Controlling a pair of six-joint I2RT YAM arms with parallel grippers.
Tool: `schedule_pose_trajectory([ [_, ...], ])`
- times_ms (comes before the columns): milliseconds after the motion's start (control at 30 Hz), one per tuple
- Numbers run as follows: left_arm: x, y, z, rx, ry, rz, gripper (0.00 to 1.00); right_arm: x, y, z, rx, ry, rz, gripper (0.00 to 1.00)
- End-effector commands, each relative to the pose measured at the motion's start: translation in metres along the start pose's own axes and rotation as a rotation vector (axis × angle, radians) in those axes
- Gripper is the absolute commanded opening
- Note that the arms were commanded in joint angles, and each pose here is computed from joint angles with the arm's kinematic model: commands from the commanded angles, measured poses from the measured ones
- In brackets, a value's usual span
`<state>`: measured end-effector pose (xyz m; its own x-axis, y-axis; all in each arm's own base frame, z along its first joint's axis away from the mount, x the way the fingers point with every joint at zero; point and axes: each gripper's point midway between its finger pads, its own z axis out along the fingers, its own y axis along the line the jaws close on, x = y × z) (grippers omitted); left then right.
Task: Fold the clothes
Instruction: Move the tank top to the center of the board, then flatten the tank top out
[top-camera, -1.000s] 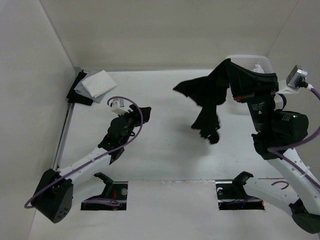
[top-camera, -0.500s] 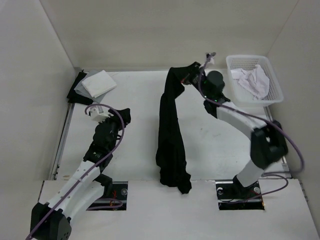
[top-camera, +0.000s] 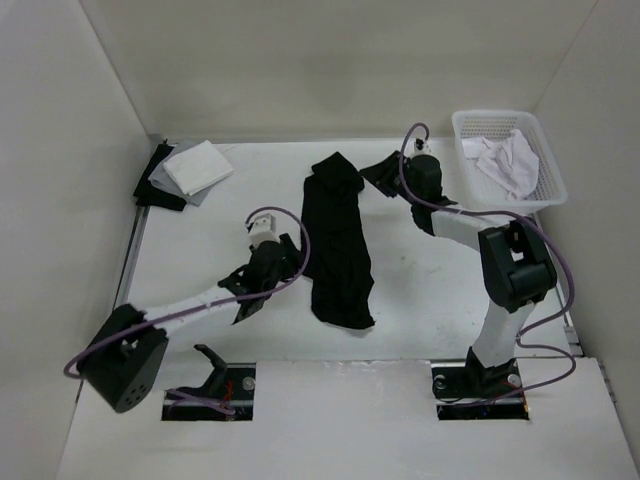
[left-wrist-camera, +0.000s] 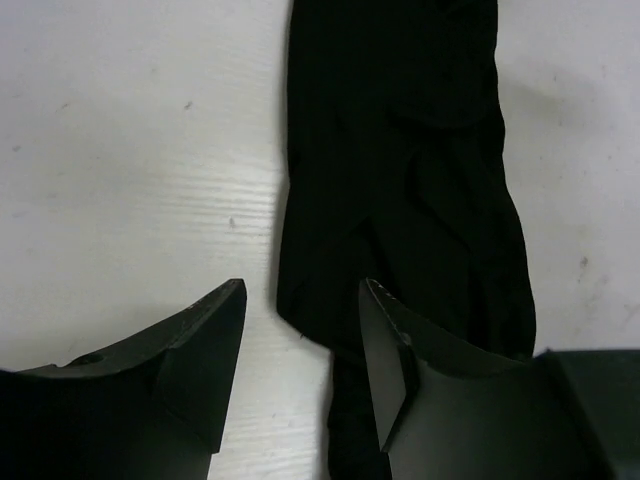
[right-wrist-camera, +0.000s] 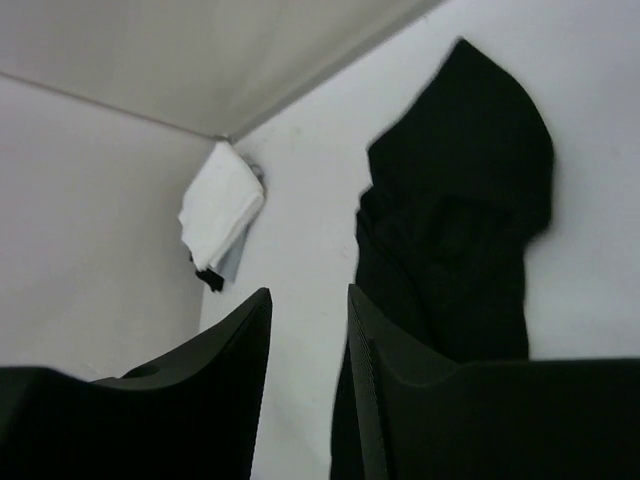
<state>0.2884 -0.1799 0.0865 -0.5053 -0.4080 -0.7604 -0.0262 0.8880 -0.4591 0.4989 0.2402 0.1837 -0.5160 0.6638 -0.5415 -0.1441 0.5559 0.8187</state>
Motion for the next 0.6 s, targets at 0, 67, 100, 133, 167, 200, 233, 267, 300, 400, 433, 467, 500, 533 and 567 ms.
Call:
schedule_pose_trajectory([
  [0, -0.034, -0.050, 0.026, 0.070, -0.080, 0.045, 0.47, 0.006, -0.005, -0.014, 0.014, -0.028, -0.050, 0.35],
  [67, -0.031, -0.074, 0.042, 0.090, -0.067, 0.107, 0.46, 0.021, -0.021, -0.015, 0.061, 0.001, -0.071, 0.21],
  [100, -0.031, -0.084, 0.047, 0.099, -0.067, 0.132, 0.45, 0.025, -0.031, -0.015, 0.095, 0.004, -0.072, 0.16],
  [133, -0.030, -0.097, 0.054, 0.111, -0.065, 0.163, 0.45, 0.028, -0.043, -0.016, 0.133, -0.001, -0.071, 0.12],
  [167, -0.029, -0.106, 0.060, 0.114, -0.066, 0.191, 0.45, 0.030, -0.050, -0.017, 0.155, -0.007, -0.067, 0.11],
  [200, -0.025, -0.118, 0.073, 0.114, -0.060, 0.234, 0.44, 0.033, -0.057, -0.019, 0.172, -0.010, -0.060, 0.11],
  [233, -0.023, -0.122, 0.080, 0.111, -0.055, 0.254, 0.44, 0.031, -0.061, -0.021, 0.179, -0.019, -0.051, 0.12],
  [267, -0.018, -0.127, 0.092, 0.102, -0.043, 0.291, 0.42, 0.029, -0.065, -0.023, 0.180, -0.030, -0.045, 0.14],
  [300, -0.013, -0.132, 0.103, 0.093, -0.031, 0.322, 0.42, 0.026, -0.067, -0.026, 0.178, -0.043, -0.041, 0.17],
  [400, -0.001, -0.137, 0.133, 0.059, -0.003, 0.412, 0.38, 0.016, -0.073, -0.035, 0.178, -0.076, -0.022, 0.22],
  [433, 0.003, -0.136, 0.142, 0.049, 0.009, 0.435, 0.37, 0.011, -0.079, -0.040, 0.183, -0.090, -0.010, 0.23],
  [467, 0.004, -0.137, 0.149, 0.043, 0.015, 0.449, 0.36, 0.007, -0.086, -0.044, 0.193, -0.102, 0.000, 0.23],
  [500, 0.006, -0.136, 0.152, 0.039, 0.022, 0.458, 0.36, 0.003, -0.090, -0.046, 0.196, -0.109, 0.010, 0.24],
  [533, 0.006, -0.137, 0.155, 0.036, 0.024, 0.462, 0.35, 0.001, -0.093, -0.048, 0.196, -0.113, 0.017, 0.24],
  [567, 0.008, -0.135, 0.157, 0.030, 0.028, 0.473, 0.34, -0.001, -0.095, -0.051, 0.192, -0.115, 0.028, 0.24],
])
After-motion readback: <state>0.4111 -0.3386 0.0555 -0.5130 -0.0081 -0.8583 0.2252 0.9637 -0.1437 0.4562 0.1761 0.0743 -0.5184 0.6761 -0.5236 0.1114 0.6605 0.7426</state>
